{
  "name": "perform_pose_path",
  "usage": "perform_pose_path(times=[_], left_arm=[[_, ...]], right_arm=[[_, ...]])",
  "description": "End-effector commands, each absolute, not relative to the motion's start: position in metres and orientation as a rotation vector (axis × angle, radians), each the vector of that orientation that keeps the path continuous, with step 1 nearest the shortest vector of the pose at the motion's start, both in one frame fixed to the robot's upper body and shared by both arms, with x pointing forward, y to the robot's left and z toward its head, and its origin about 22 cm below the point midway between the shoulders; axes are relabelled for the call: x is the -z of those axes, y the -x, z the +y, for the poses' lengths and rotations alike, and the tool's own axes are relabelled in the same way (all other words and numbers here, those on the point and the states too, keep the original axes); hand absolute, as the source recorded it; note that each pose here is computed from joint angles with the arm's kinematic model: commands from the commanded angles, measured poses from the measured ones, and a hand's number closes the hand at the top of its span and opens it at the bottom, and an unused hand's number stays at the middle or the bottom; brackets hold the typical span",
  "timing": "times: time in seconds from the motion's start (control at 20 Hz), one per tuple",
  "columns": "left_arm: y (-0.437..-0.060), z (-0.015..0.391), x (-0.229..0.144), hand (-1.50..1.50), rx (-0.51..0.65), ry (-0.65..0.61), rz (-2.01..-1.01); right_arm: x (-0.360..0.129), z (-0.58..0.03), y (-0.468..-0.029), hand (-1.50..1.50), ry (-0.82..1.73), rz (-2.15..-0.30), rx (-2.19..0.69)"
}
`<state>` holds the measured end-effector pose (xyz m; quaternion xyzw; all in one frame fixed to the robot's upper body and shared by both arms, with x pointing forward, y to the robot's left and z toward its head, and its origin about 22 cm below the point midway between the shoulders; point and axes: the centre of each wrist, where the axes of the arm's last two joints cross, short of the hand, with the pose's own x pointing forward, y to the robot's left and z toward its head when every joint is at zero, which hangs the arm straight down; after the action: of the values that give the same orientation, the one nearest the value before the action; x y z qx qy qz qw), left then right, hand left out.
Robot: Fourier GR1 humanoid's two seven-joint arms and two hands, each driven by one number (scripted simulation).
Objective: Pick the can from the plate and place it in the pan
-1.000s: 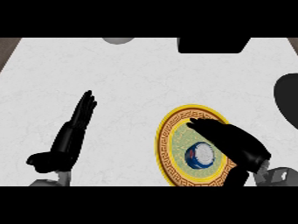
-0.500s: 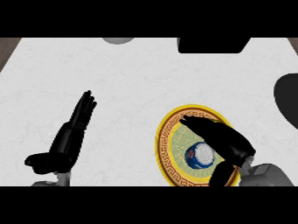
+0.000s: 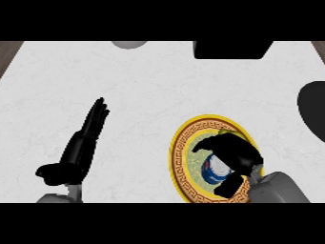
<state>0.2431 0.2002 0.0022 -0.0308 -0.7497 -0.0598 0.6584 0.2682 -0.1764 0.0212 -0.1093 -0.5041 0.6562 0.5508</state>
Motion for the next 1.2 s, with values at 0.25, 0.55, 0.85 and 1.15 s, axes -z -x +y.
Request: perform_pose_path(times=[0.25,0.55,0.85,1.15], left_arm=[[-0.256,0.216,-0.005,0.00,0.119,0.070,-1.698],[-0.238,0.189,-0.013,0.00,0.123,0.084,-1.687],[-0.248,0.210,-0.015,0.00,0.125,0.047,-1.714],[-0.249,0.201,-0.012,0.00,0.143,0.072,-1.700]], right_arm=[[0.013,-0.182,-0.264,1.50,0.308,-1.204,-1.668],[-0.003,-0.180,-0.268,1.50,0.418,-1.334,-1.600],[-0.017,-0.228,-0.309,1.50,0.806,-1.048,-0.924],[-0.049,-0.225,-0.341,1.50,1.222,-0.955,-0.542]])
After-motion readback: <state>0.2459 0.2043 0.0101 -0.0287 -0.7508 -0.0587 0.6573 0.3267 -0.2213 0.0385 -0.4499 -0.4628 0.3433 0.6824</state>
